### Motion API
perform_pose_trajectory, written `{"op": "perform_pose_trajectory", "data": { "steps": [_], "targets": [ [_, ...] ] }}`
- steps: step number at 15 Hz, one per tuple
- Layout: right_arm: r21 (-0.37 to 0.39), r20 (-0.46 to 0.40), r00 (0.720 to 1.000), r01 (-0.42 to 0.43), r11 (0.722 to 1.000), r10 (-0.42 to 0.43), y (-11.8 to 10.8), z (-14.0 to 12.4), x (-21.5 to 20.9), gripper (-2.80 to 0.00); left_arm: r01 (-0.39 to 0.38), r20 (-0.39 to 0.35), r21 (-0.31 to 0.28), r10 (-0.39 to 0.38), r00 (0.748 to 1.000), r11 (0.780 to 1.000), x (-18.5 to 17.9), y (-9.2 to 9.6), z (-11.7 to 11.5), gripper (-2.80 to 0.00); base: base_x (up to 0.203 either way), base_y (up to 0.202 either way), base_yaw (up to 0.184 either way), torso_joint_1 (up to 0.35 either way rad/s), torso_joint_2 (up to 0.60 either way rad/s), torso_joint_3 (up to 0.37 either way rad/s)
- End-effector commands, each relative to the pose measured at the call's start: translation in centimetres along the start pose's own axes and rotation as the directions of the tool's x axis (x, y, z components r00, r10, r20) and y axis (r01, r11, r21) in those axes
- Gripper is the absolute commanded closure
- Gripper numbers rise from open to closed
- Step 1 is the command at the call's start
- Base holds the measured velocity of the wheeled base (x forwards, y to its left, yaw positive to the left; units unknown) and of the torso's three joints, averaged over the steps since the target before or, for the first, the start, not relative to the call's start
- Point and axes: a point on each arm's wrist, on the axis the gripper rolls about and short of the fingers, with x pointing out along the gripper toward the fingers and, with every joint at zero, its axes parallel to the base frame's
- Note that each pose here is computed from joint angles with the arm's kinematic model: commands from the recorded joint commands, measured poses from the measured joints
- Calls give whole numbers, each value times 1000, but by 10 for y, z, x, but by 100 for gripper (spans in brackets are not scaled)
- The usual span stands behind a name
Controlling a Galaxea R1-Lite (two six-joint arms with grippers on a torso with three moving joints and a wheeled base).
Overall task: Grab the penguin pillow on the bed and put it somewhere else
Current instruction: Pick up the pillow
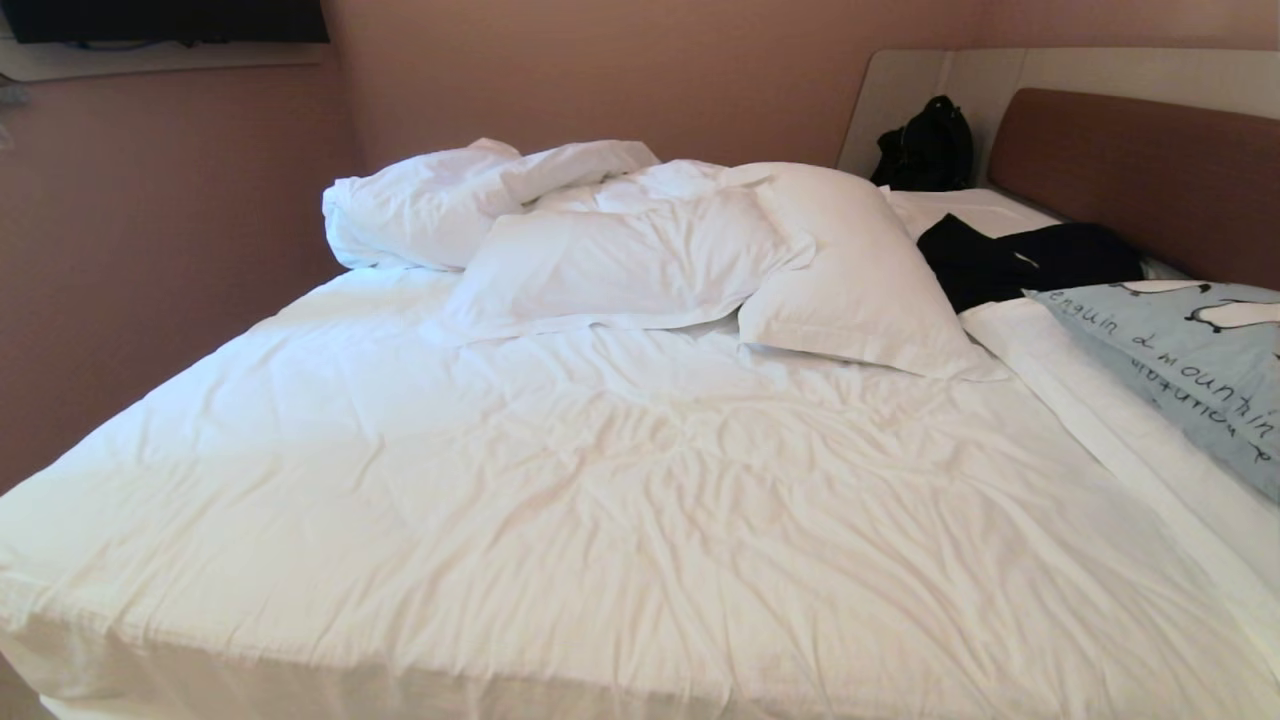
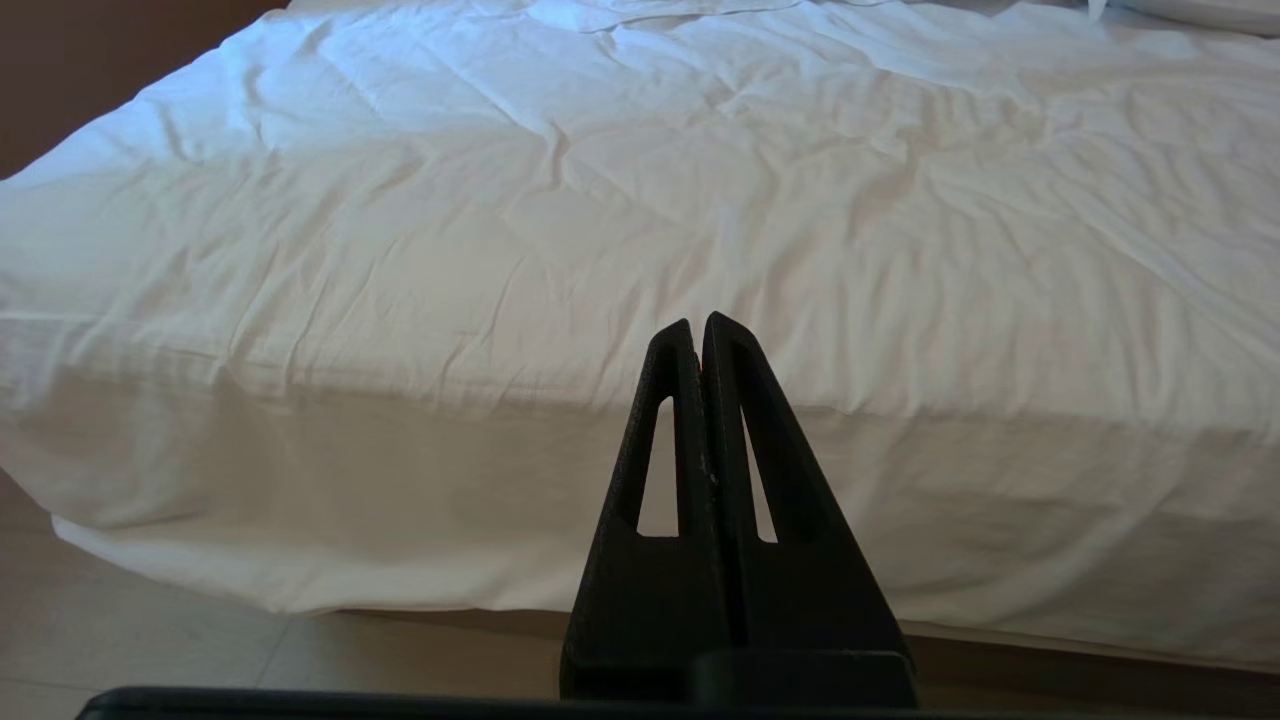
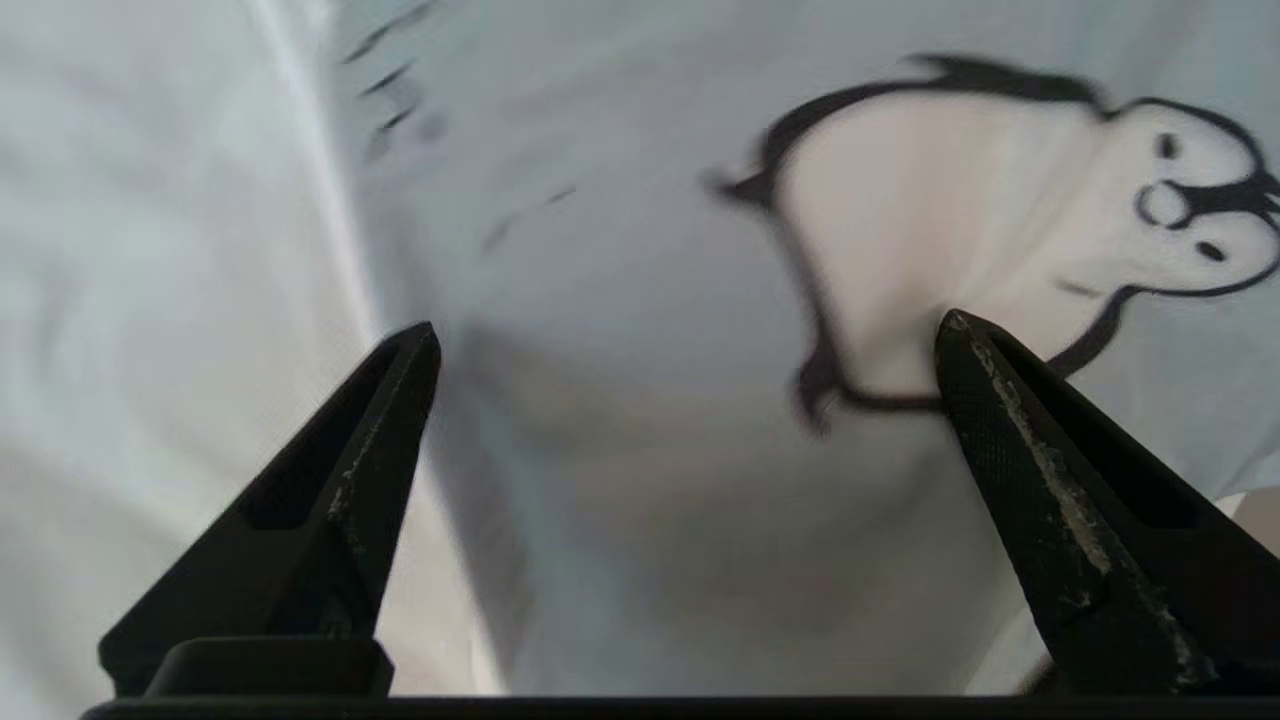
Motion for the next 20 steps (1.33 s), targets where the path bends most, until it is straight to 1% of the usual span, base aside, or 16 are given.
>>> {"op": "perform_pose_trajectory", "data": {
  "steps": [1,3,5,7,9,11,12,15,16,20],
  "targets": [
    [-124,12,1000,-15,992,17,9,-1,-14,-280,0,-1,0,0,1000,1000,0,0,0,0,0,0,0,0,0,0],
    [-176,-2,999,-35,984,36,17,-6,-14,-280,0,-1,0,0,1000,1000,0,0,0,0,0,0,0,0,0,0],
    [-186,-5,1000,-30,982,29,19,-6,-10,-280,0,-1,0,0,1000,1000,0,0,0,0,0,0,0,0,0,0],
    [-193,-28,1000,-6,981,1,22,-8,-2,-280,0,-1,0,0,1000,1000,0,0,0,0,0,0,0,0,0,0],
    [-215,-43,997,55,975,-66,30,-11,18,-280,0,-1,0,0,1000,1000,0,0,0,0,0,0,0,0,0,0],
    [-224,22,984,180,958,-179,36,-7,37,-280,0,-1,0,0,1000,1000,0,0,0,0,0,0,0,0,0,0],
    [-239,36,978,207,949,-205,39,-8,39,-280,0,-1,0,0,1000,1000,0,0,0,0,0,0,0,0,0,0],
    [-266,41,980,197,944,-193,47,-9,34,-280,0,-1,0,0,1000,1000,0,0,0,0,0,0,0,0,0,0],
    [-270,33,979,202,941,-201,48,-10,36,-280,0,-1,0,0,1000,1000,0,0,0,0,0,0,0,0,0,0],
    [-270,35,976,217,938,-216,50,-8,34,-280,0,-1,0,0,1000,1000,0,0,0,0,0,0,0,0,0,0]
  ]
}}
